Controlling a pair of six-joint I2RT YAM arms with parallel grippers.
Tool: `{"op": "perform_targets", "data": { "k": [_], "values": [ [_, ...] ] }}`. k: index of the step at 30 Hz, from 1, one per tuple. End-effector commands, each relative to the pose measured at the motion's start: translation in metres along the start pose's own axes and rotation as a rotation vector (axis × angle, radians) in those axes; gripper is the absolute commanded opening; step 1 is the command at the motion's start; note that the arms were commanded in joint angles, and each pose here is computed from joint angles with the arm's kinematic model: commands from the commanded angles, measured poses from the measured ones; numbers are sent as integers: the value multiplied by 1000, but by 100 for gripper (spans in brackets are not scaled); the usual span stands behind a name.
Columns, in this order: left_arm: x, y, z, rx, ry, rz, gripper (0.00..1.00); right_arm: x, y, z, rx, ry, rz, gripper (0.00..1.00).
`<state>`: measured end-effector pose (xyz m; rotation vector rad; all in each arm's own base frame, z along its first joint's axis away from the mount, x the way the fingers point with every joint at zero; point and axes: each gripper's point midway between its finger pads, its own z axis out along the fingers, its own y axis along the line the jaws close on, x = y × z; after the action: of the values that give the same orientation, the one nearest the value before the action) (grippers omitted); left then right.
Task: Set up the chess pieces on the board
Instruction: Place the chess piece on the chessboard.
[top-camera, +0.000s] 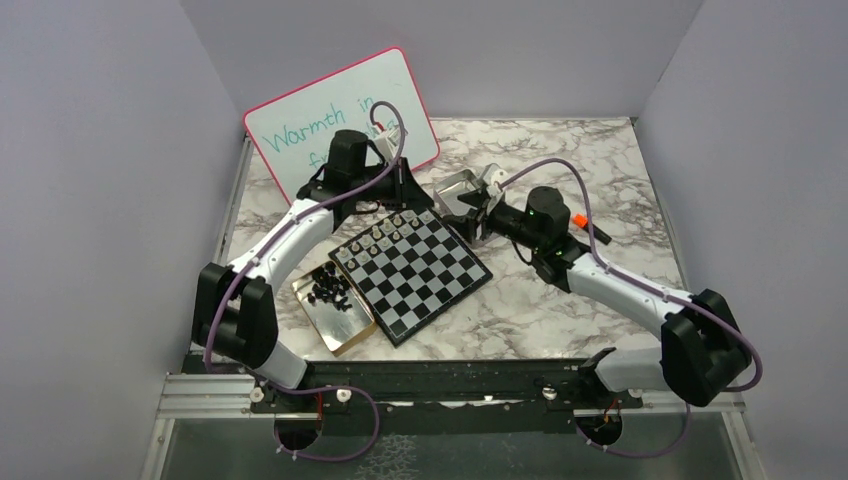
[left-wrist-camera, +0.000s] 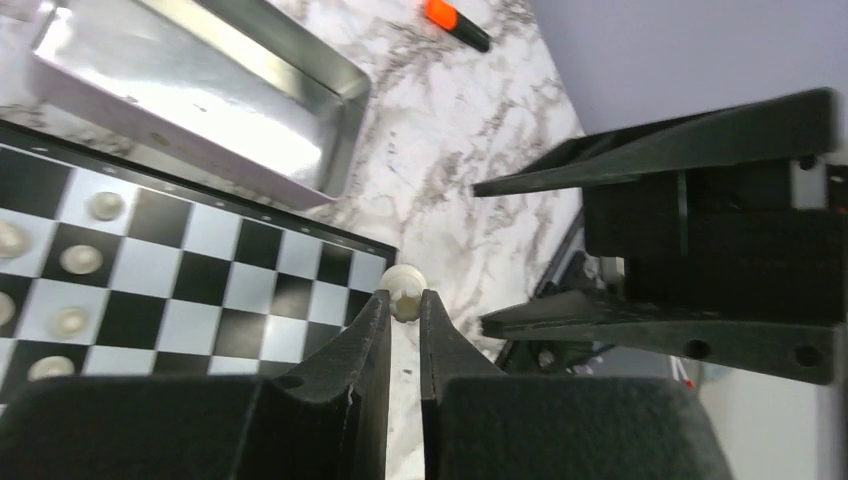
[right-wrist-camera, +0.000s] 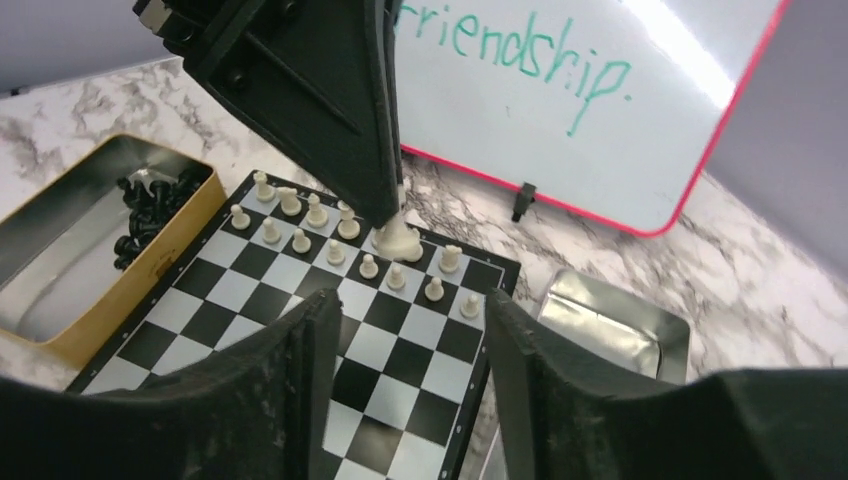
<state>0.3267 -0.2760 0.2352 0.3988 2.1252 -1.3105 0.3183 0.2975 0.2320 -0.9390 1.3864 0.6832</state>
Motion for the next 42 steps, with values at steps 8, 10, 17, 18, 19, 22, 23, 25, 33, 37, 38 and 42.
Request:
{"op": "perform_targets", "data": {
  "k": [8,10,17,18,19,22,23,25,33,37,38,42],
  "values": [
    [-45,88,3,-497,-60,215,10,11,-11,-44,233,68,232,100],
    [-49,102,5,-579,-56,245,10,13,-12,-49,255,76,246,100],
    [-43,146,24,-775,1,264,10,19,-10,-65,293,104,258,100],
    [-41,149,28,-788,9,266,10,19,-11,-67,301,100,257,100],
    [-39,152,32,-800,18,271,10,18,-13,-69,313,98,250,100],
    [-33,163,44,-820,40,266,10,14,-17,-74,341,94,229,100],
    [-31,166,47,-825,46,264,10,14,-19,-75,347,93,224,100],
    [-27,176,52,-847,61,254,10,14,-19,-76,352,95,220,100],
    [-15,187,64,-845,107,234,10,16,-19,-77,353,101,216,100],
    [-8,190,68,-830,128,225,10,17,-19,-76,352,103,217,100],
    [-5,191,69,-828,133,220,11,17,-19,-75,352,103,217,100],
    [1,193,72,-817,148,207,11,18,-20,-75,353,108,214,100]
  ]
}}
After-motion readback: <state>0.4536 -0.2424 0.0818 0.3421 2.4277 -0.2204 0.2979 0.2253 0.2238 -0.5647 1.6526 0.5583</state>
